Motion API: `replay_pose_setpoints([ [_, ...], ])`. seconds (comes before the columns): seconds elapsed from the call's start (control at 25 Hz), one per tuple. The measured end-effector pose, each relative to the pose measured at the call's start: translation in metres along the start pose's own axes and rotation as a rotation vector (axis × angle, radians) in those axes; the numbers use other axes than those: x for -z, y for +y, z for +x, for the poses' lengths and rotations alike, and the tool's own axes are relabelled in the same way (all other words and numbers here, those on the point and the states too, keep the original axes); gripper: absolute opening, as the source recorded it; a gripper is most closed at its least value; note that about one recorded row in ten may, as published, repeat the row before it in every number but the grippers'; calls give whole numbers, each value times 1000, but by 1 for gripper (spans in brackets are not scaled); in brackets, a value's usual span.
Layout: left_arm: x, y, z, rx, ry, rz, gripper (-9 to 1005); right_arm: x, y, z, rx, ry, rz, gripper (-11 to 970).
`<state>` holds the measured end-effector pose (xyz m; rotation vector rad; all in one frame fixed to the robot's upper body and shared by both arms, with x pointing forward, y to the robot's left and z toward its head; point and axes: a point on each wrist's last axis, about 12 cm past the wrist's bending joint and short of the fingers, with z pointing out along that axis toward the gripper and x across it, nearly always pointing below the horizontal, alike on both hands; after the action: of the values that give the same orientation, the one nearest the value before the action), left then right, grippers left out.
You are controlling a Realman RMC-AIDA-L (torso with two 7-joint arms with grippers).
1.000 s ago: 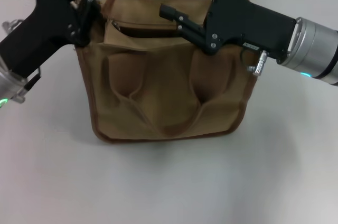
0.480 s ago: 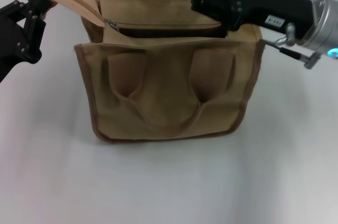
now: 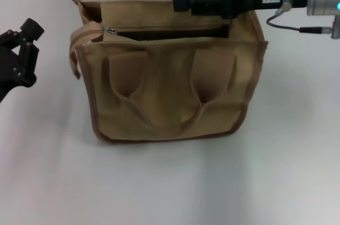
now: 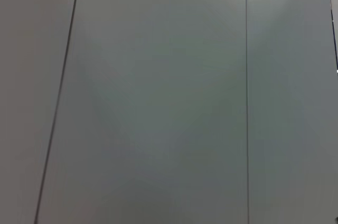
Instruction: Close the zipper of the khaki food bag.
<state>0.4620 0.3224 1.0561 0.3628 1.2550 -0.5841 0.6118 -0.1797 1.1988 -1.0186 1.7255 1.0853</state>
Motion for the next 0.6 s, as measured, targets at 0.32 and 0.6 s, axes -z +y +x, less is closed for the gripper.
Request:
replay_pose_setpoints([
  [0.32, 3, -6, 4, 10, 37, 47, 50, -15, 9, 0, 164, -69, 18, 422],
  [0.6, 8, 6, -7, -56, 102, 114, 87, -2, 8, 19, 120, -218, 19, 422],
])
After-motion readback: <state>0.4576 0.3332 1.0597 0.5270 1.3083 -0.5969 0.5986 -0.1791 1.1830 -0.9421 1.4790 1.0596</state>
